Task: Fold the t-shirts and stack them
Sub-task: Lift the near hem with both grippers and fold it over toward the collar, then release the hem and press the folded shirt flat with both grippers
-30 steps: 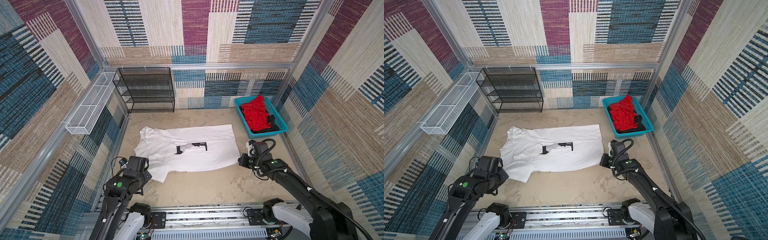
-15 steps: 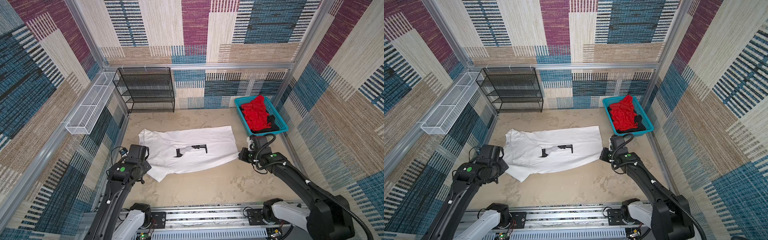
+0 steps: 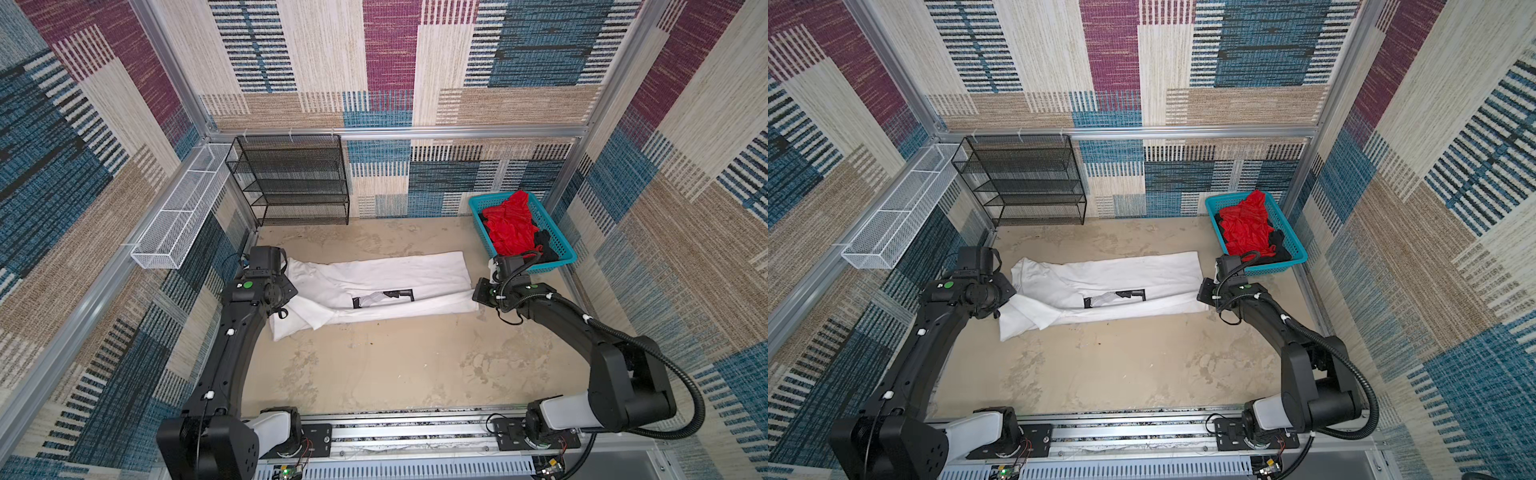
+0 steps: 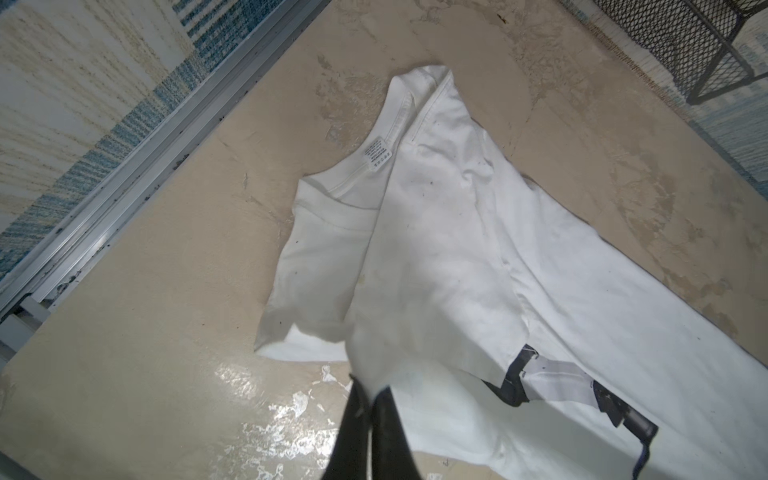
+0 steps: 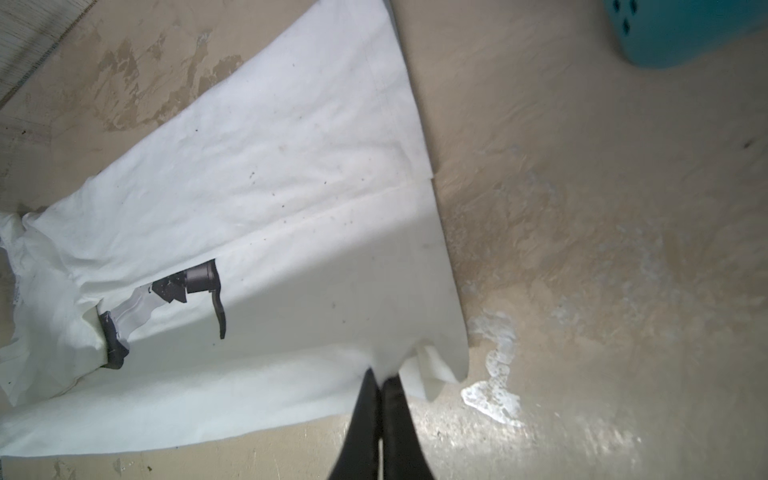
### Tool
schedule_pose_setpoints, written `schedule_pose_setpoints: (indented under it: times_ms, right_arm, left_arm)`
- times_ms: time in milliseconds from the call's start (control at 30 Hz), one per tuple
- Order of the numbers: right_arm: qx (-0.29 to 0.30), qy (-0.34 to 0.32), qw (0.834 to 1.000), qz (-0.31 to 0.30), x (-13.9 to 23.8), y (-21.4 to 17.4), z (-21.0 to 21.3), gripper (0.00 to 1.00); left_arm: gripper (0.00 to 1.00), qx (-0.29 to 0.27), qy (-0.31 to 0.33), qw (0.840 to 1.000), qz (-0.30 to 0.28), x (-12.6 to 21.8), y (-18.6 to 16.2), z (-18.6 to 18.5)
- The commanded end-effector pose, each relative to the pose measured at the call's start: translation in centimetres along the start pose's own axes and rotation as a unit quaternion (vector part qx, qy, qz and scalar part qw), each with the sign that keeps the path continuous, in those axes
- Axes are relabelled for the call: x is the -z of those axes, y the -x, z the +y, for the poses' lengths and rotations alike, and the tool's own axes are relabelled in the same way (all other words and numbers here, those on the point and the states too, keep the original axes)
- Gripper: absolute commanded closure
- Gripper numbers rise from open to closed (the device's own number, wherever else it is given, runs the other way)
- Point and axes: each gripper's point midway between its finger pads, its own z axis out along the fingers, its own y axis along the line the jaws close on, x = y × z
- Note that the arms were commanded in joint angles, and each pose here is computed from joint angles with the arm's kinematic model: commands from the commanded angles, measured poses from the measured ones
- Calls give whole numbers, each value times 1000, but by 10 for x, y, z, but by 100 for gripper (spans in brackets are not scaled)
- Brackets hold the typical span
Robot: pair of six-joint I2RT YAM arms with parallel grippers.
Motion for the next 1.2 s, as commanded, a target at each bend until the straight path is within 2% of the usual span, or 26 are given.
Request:
schedule_pose_setpoints:
  times_ms: [0,367,700,900,933,967,1067,1167]
  right_arm:
    - [11,8,1000,-23,-7,21,6,100]
    - [11,1,1000,-21,-40,49,3,100]
    - [7,-2,1000,5,-86,58,-5,100]
    - [13,-18,1000,0,-94,62,-11,100]
    - [14,-21,1000,0,-94,62,-12,99]
    - [15,-23,1000,-1,-93,63,-13,94]
    - [18,-31,999,-12,-86,66,-14,79]
    - [26,-37,998,-35,-70,74,-11,68]
  left_arm:
    - [100,-12,-22,1000,-17,-6,22,-16]
    - [100,-10,-19,1000,0,-53,49,-33]
    - [100,-9,3,998,56,-124,48,-39]
    - [100,-24,-24,996,80,-163,49,-57]
    - [100,-28,-22,996,86,-168,49,-58]
    - [98,-29,-20,995,91,-171,50,-59]
    - [80,-29,-28,996,84,-174,56,-65]
    - [72,-48,-58,996,55,-168,68,-76]
